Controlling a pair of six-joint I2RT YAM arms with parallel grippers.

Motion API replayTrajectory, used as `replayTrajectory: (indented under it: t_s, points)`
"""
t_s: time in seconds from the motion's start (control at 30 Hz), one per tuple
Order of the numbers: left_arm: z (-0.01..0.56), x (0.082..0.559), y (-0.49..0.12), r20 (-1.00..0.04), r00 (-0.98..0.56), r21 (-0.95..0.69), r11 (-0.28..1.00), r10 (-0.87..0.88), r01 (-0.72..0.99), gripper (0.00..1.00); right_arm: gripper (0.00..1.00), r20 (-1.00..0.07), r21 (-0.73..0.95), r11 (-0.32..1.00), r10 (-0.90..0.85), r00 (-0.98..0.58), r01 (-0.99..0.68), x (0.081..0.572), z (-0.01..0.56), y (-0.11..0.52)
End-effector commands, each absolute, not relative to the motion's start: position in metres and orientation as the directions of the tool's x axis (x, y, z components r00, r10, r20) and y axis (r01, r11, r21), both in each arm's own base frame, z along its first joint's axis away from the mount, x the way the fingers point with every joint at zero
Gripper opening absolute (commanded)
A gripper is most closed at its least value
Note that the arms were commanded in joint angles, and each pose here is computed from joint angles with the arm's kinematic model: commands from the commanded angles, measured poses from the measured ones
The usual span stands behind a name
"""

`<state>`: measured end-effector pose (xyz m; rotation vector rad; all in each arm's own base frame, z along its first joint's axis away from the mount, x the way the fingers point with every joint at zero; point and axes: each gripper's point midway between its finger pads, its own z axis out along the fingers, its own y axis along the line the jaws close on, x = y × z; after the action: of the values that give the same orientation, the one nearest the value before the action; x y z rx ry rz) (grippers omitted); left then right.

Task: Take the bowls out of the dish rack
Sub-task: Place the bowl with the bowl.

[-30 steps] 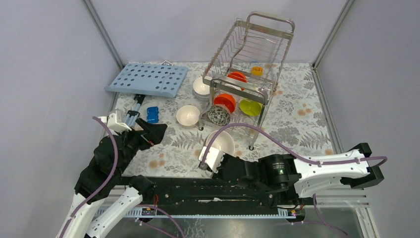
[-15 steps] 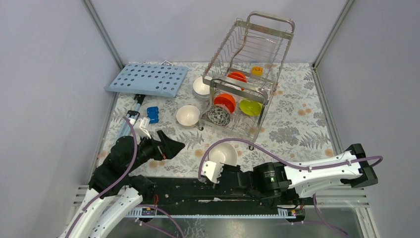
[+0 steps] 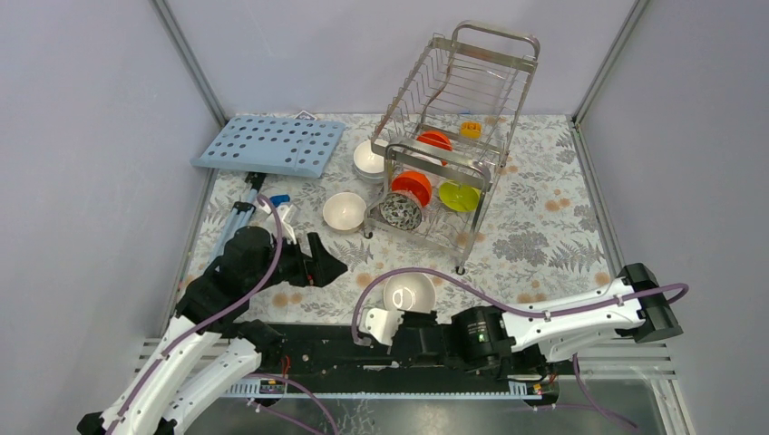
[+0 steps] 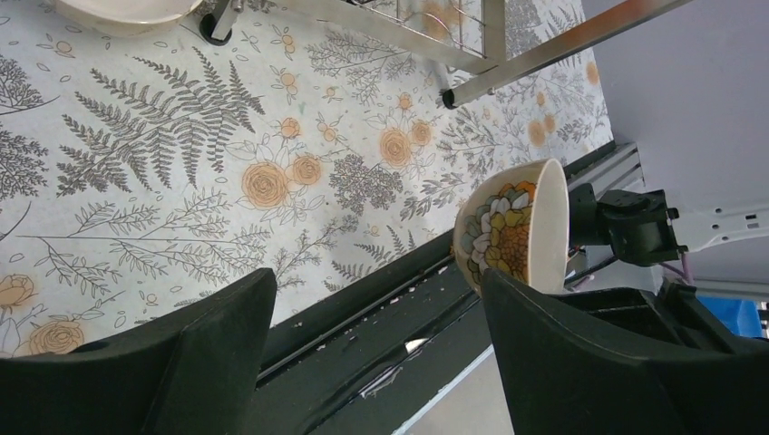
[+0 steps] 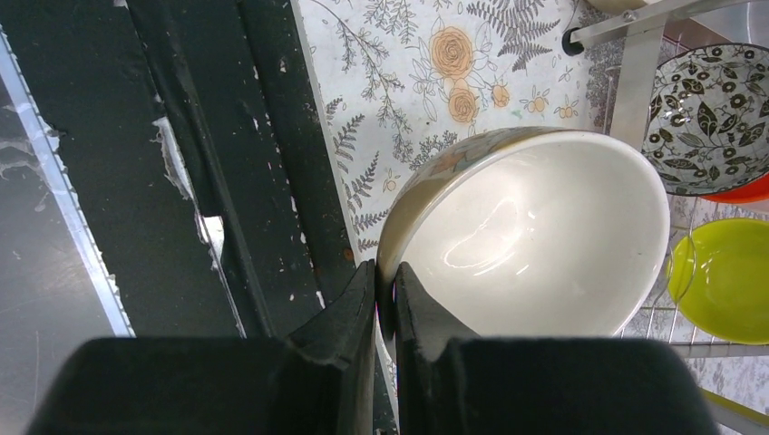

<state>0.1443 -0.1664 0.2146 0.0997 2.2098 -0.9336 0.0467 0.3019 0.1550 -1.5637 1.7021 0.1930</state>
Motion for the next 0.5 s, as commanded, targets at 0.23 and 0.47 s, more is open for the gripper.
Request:
replayTrajectory:
  t_s: [0.23, 0.47]
  points:
    - [0.232, 0.136, -0.185, -0.663, -0.745, -0.576, 0.688, -0.079, 0.440, 0.86, 0.00, -0.587, -0.447, 0.144, -0.792, 0.168, -0.883, 0.044, 0.166, 0.324]
    - [0.220, 0.141, -0.205, -0.648, -0.761, -0.571, 0.685, -0.037, 0.453, 0.87, 0.00, -0.550, -0.453, 0.094, -0.812, 0.195, -0.887, 0.039, 0.156, 0.333]
